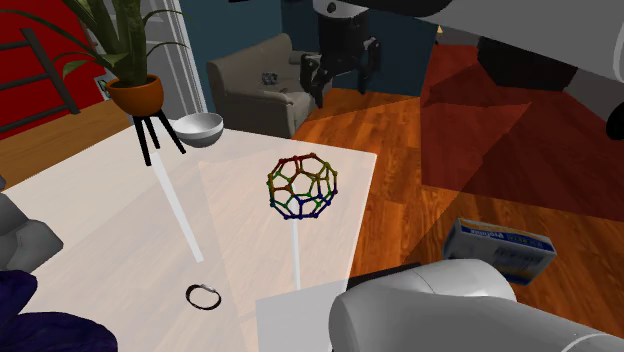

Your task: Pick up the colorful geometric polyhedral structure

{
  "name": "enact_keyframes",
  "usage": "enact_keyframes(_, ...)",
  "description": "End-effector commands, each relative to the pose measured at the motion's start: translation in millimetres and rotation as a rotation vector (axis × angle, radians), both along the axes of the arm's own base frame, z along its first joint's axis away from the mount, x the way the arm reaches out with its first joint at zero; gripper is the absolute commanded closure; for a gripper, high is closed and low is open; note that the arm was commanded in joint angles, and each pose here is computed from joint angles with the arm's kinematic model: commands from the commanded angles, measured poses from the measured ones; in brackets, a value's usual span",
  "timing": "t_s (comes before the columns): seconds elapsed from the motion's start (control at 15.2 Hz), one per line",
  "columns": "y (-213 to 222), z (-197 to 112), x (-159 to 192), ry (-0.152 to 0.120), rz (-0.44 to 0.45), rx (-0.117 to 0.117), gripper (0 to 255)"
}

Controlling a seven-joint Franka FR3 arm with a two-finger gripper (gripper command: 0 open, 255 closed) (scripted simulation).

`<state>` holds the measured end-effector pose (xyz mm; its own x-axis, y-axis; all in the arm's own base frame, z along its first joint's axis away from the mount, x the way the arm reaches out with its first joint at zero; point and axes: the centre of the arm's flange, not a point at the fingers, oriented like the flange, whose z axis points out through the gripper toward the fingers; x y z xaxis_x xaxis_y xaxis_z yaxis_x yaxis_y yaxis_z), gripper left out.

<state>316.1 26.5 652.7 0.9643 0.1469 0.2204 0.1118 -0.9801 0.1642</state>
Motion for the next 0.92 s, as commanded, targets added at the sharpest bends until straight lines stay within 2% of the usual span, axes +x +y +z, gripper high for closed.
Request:
enact_keyframes(0.0,0,0,0,0.0,0.0,0.0,0)
enact_keyframes(0.86,136,-147,67,0.068,-0.242,-0.268,0)
